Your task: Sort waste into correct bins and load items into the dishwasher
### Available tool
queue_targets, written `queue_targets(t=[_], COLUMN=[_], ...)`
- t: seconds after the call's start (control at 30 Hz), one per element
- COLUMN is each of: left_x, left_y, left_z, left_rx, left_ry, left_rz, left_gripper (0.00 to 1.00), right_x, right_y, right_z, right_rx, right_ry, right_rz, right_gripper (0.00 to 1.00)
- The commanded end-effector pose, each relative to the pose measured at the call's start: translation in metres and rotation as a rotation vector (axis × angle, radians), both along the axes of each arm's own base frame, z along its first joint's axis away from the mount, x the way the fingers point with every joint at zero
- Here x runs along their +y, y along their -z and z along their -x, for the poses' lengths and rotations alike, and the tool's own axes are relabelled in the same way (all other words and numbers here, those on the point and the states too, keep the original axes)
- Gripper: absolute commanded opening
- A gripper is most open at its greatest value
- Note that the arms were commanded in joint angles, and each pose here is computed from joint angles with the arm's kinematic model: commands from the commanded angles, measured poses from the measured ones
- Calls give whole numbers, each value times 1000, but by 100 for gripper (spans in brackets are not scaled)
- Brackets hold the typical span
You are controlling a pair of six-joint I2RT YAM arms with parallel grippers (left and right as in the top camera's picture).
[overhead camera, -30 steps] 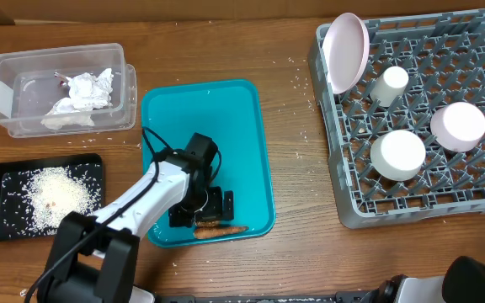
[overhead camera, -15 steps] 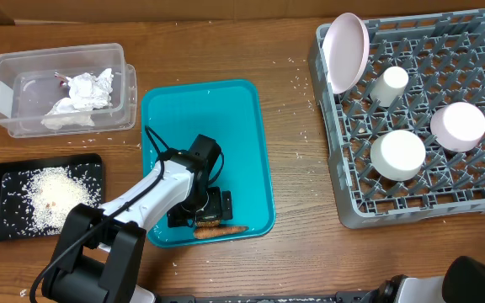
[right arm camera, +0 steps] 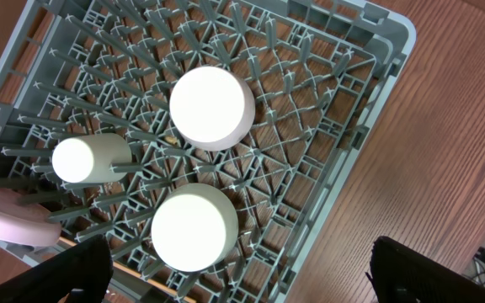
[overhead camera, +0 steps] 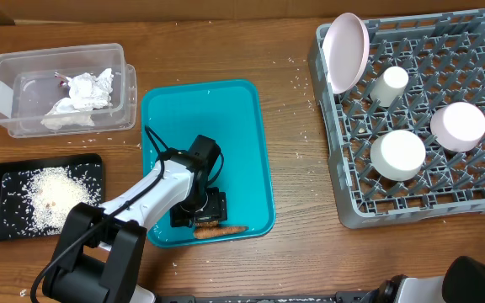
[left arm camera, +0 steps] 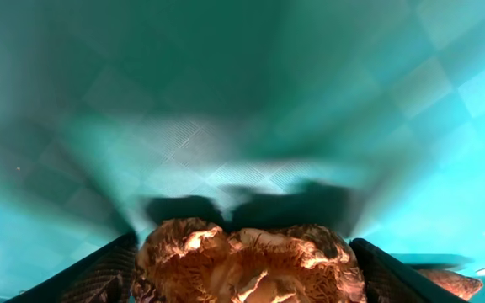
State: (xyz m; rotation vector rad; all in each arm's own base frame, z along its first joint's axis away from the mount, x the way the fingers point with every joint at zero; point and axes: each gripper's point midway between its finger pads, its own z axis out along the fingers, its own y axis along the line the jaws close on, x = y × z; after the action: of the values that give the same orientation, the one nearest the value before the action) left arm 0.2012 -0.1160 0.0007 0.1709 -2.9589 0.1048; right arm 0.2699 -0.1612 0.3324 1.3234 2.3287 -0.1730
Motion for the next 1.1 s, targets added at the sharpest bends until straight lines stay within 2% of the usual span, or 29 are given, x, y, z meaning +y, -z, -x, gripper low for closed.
queue_targets(t=[0.0, 0.2, 0.57, 0.83, 1.03, 1.07], left_x=[-8, -14, 2, 2, -4, -5], left_y=[8, 4, 5, 3, -12, -14], left_z=[10, 9, -7, -14, -34, -38], left_rx=[60, 69, -5, -30, -74, -83], left_ry=[1, -4, 10, 10, 2, 0], left_rz=[44, 71, -32, -39, -21, -18], left_gripper=[80, 74, 74, 75, 74, 71], right_x=[-3, -3, -3, -3, -3, -3], right_y=[-6, -6, -6, -6, -6, -6], right_z=[0, 0, 0, 0, 0, 0], right_rx=[-17, -17, -17, -17, -17, -17], right_ry=[14, 14, 14, 14, 14, 14], right_rz=[15, 15, 15, 15, 15, 15], right_gripper=[100, 100, 100, 100, 100, 100])
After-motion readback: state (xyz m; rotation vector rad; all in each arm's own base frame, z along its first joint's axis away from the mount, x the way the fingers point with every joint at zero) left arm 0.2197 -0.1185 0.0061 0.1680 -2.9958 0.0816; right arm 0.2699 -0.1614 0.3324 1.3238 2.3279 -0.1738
